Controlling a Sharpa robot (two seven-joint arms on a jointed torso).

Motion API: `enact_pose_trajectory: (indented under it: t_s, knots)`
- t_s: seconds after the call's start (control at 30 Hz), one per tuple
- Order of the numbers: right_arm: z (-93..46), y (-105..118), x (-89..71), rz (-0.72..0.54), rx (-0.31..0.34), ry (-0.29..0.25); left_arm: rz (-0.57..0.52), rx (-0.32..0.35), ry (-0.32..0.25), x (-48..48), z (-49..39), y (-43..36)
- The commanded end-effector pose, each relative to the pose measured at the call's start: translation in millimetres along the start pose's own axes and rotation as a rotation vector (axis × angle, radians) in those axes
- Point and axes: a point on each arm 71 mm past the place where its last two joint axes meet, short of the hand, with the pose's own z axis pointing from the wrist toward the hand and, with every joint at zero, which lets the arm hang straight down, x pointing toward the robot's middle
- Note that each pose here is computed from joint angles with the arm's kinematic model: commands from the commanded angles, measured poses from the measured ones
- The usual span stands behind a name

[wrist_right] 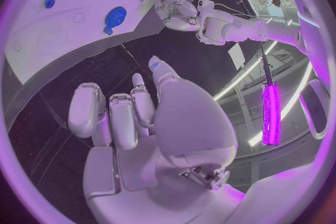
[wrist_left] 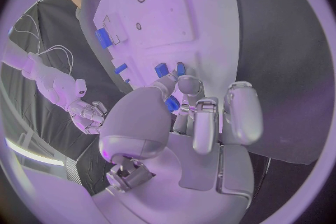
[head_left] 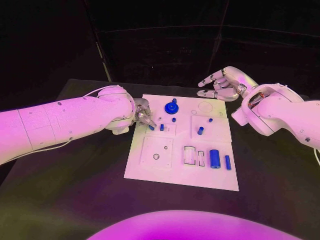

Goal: Assemble the parts on the task board

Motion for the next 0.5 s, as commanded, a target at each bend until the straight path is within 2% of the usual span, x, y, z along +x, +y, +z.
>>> enact_pose_trajectory:
  t_s: [0.03,0.5]
  knots:
    - [0.5,1.6,-0.3,0.001,-0.007,0.002,0.026,-0.017,0.033,4.1,0.6,1.0]
    - [1.0,2.5,0.0,0.002,-0.012,-0.002,0.025,-0.016,0.031,3.7,2.5,-1.0]
